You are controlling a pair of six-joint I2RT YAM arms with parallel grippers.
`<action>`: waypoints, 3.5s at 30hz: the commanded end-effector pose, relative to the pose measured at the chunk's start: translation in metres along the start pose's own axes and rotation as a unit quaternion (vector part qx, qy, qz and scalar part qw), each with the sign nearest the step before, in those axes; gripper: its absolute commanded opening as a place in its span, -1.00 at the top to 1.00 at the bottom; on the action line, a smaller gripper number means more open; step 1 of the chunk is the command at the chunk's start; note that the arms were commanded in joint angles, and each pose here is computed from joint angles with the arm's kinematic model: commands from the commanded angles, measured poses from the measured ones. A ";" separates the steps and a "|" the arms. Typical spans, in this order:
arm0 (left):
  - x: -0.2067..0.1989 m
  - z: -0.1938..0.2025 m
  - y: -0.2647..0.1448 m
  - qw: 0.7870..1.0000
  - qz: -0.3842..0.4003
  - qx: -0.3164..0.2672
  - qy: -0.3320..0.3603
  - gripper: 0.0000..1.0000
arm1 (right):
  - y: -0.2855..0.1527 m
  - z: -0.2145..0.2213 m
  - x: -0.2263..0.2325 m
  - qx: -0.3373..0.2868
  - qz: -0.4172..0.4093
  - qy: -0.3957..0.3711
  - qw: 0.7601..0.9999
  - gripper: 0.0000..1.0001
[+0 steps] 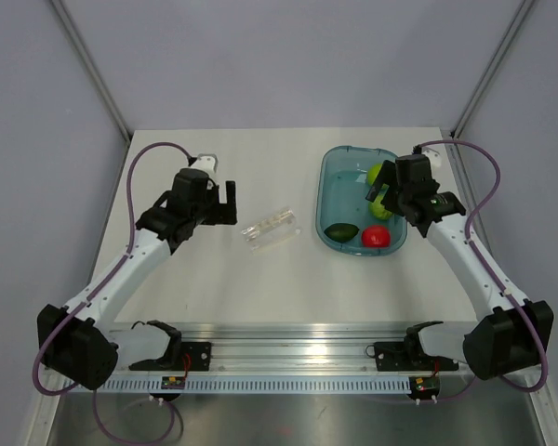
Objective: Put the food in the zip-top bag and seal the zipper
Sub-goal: Pick up the zipper food storage bag at the center of the board.
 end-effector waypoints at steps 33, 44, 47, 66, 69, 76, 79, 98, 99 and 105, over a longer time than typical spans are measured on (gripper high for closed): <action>-0.123 0.078 0.102 0.959 0.060 0.134 0.242 0.03 | -0.031 0.000 -0.008 -0.027 -0.022 0.020 0.999 -0.99; -0.117 0.097 0.125 0.946 0.018 0.153 0.284 0.03 | -0.028 0.003 -0.007 -0.021 -0.023 0.018 0.999 -0.99; -0.115 0.100 0.130 0.943 0.009 0.156 0.292 0.04 | -0.027 0.003 -0.007 -0.020 -0.022 0.022 0.999 -0.99; -0.118 0.103 0.149 0.932 0.032 0.173 0.317 0.12 | -0.025 0.008 -0.007 -0.012 -0.021 0.030 0.999 -0.99; -0.115 0.102 0.155 0.934 0.034 0.186 0.303 0.13 | -0.023 0.010 -0.009 -0.008 -0.012 0.032 0.999 -0.99; -0.120 0.102 0.162 0.933 0.050 0.188 0.302 0.48 | -0.020 0.009 -0.004 -0.001 -0.032 0.018 0.999 -0.99; -0.119 0.100 0.166 0.933 0.046 0.197 0.299 0.71 | -0.018 0.009 -0.002 0.006 -0.037 0.013 0.999 -0.99; -0.100 0.024 0.092 0.954 0.247 0.167 0.035 1.00 | -0.035 0.018 0.063 0.025 -0.157 -0.064 0.985 -0.99; -0.099 0.023 0.088 0.945 0.278 0.174 0.013 1.00 | -0.034 0.016 0.073 0.031 -0.169 -0.060 0.983 -0.99; -0.092 0.015 0.074 0.936 0.309 0.151 -0.069 1.00 | -0.039 0.037 0.125 0.064 -0.256 -0.051 0.963 -0.96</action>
Point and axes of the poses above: each gripper's point midway between its finger pads, its own y axis out along the fingers, its own x axis along the line the jaws close on, z = x × y, the point moved 8 cm from there along -y, back along the fingers, and after that the axes turned 6 degrees about -y, right-handed, at the moved point
